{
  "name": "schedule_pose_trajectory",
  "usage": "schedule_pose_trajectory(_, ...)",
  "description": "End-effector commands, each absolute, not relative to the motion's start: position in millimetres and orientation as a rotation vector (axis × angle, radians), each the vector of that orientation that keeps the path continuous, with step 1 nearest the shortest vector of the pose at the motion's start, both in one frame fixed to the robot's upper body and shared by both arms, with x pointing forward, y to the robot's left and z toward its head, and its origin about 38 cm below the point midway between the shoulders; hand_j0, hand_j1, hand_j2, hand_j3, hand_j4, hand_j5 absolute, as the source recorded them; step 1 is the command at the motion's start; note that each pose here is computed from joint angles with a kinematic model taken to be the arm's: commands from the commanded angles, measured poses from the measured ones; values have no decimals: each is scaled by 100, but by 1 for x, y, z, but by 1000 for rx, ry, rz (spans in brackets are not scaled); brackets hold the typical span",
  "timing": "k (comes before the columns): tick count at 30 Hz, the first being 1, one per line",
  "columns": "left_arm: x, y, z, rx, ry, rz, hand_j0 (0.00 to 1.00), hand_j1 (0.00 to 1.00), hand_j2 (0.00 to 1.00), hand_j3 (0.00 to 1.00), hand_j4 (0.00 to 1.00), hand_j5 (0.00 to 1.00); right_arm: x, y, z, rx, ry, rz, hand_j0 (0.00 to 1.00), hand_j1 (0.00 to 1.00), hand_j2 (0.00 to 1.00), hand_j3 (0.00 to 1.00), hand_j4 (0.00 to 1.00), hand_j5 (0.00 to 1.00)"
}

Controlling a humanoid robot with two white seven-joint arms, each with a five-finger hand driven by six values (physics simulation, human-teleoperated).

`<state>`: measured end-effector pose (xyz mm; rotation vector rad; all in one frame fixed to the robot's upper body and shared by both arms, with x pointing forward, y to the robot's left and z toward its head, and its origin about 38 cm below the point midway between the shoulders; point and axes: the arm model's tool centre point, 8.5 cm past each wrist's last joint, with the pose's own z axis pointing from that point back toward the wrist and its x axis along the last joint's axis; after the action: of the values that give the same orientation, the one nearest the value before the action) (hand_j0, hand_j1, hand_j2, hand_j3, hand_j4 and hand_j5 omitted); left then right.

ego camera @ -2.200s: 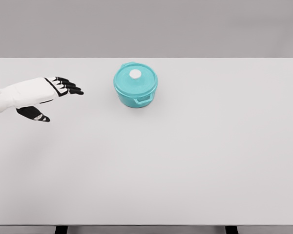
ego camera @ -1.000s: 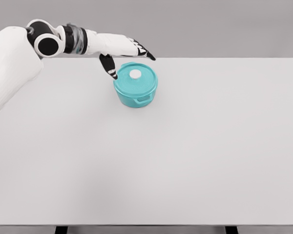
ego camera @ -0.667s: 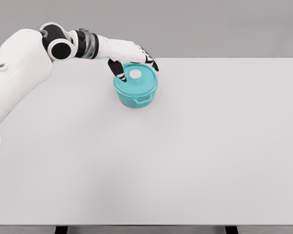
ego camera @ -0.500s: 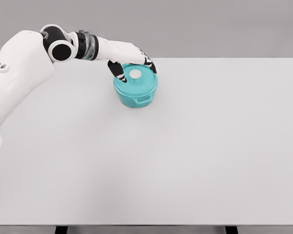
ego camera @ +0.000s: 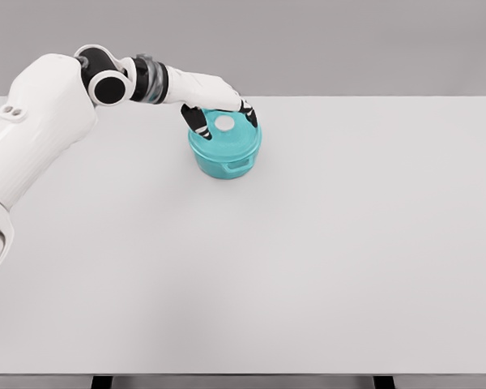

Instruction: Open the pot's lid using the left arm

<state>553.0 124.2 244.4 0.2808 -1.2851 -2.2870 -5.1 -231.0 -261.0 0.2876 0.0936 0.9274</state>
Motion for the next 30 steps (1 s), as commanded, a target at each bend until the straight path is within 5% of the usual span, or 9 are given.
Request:
schedule_pose_trajectory(1, 554, 124, 245, 280, -1288, -2280, 82, 82, 82, 82, 82, 82, -6, -231, -261, 289, 95, 927, 100, 100, 100, 100, 100, 100)
schedule_pose_trajectory(13, 559, 123, 233, 293, -1229, -2283, 82, 82, 82, 82, 82, 82, -5, -231, -261, 288, 94, 927, 100, 100, 100, 100, 100, 100)
schedule_pose_trajectory(30, 559, 124, 233, 296, -1228, -2280, 53, 53, 53, 53, 53, 53, -5, -231, -261, 288, 94, 927, 100, 100, 100, 100, 100, 100)
